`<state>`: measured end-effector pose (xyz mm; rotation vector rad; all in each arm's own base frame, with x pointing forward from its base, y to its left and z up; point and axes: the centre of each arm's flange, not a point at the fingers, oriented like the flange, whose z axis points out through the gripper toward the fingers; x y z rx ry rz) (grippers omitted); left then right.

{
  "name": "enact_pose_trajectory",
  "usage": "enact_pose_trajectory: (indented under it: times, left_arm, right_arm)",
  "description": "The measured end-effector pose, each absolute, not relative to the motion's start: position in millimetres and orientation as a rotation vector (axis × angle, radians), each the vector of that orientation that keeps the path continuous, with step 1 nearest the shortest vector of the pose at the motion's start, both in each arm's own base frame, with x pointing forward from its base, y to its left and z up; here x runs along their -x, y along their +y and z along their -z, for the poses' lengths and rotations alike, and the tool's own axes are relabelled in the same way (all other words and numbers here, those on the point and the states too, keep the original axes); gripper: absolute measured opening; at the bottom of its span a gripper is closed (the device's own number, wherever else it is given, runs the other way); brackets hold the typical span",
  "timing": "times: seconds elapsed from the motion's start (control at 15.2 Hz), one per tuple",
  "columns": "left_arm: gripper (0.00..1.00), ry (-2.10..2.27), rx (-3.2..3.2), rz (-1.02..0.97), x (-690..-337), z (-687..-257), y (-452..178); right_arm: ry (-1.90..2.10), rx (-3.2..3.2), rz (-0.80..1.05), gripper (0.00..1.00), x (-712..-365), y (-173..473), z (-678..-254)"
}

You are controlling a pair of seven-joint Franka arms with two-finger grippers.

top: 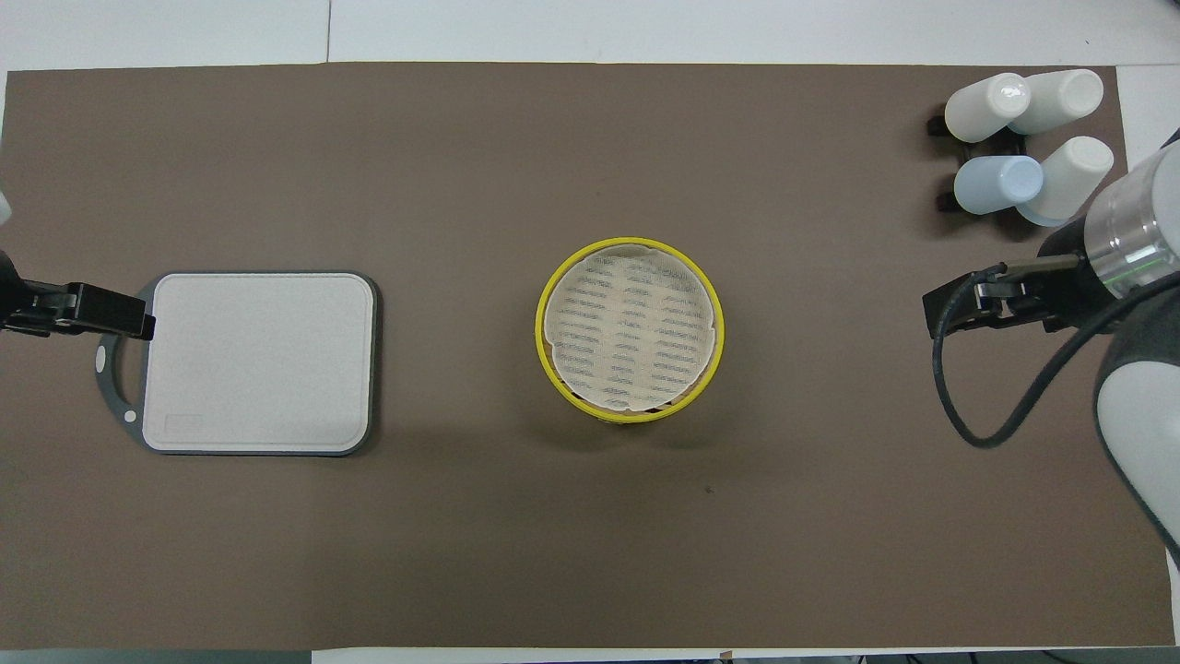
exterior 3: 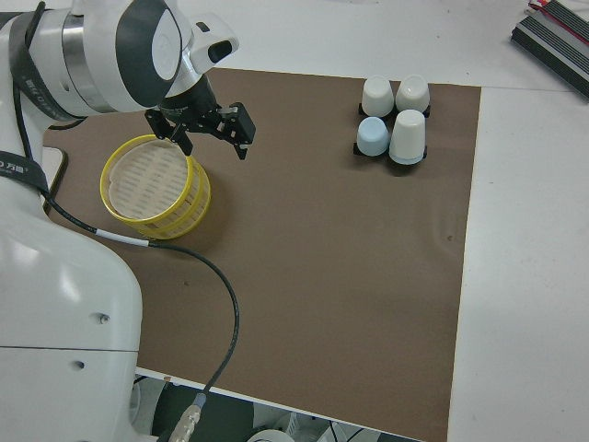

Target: Place bun in steamer

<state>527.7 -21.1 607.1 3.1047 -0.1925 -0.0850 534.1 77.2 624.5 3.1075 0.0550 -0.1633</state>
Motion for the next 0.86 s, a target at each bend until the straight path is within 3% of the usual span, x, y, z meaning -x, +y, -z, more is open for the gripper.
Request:
enact_pose_trajectory:
  times: [0.86]
  left_arm:
    - [1.00,-0.195,-3.105,0.084,-527.7,-607.2,-22.2]
  right_arm:
    - [0.088,-3.096,0.121,1.00,-546.8,53.9,-619.7]
